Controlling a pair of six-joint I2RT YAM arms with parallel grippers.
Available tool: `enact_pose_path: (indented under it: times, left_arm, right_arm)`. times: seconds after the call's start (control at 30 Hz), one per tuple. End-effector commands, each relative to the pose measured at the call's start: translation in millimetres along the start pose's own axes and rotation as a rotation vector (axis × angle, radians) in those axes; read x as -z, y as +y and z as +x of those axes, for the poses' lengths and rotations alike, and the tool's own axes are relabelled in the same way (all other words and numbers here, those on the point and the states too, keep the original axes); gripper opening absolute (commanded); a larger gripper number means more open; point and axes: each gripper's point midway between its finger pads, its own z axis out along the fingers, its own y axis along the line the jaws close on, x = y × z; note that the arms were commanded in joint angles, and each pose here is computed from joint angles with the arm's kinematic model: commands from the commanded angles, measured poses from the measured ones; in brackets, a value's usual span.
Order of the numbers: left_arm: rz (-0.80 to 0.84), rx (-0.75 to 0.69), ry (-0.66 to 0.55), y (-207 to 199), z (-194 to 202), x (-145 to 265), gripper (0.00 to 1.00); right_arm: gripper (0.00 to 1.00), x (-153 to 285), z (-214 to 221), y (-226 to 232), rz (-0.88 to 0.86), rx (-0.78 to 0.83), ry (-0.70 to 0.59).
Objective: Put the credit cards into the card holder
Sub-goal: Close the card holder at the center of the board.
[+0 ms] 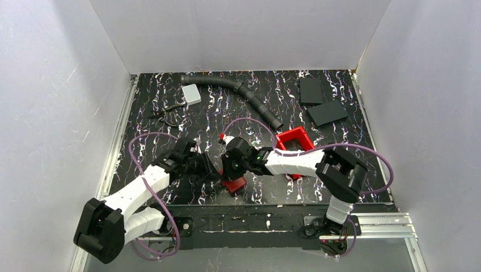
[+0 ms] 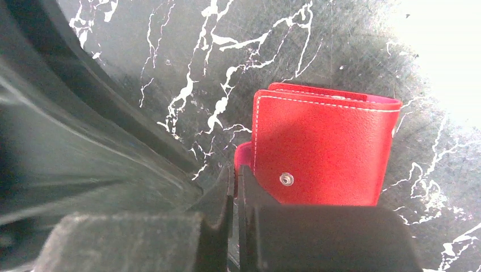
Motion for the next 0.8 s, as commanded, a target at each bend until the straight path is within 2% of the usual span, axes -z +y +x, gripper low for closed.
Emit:
enact_pose_path:
  times: [0.0, 0.03, 0.13, 0.37, 0.5, 0.67, 0.77]
  left_arm:
    - [0.017, -0.021, -0.077, -20, -32, 16, 0.25]
    - [0.021, -0.022, -0.078, -24, -37, 16, 0.25]
    - [0.014, -0.037, -0.078, -31, -50, 12, 0.24]
    - [0.003, -0.009, -0.059, -23, -51, -2, 0.24]
    - [-0.008, -0.001, -0.048, -17, -48, -6, 0.24]
    - [-0.005, -0.002, -0.049, -18, -50, -6, 0.23]
    - [-0.003, -0.002, -0.047, -18, -49, -6, 0.23]
  right_arm:
    - [0.01, 13, -17, 16, -0.046, 0.005, -0.072]
    - [0.02, 14, -18, 14, -0.038, 0.008, -0.075]
    - [0.16, 15, -18, 13, -0.029, 0.015, -0.075]
    - [0.26, 17, -22, 18, -0.046, 0.017, -0.083]
    - [0.25, 20, -26, 22, -0.056, 0.018, -0.093]
    - [0.12, 18, -24, 23, -0.063, 0.019, -0.082]
    - [0.12, 16, -21, 23, -0.066, 0.019, -0.068]
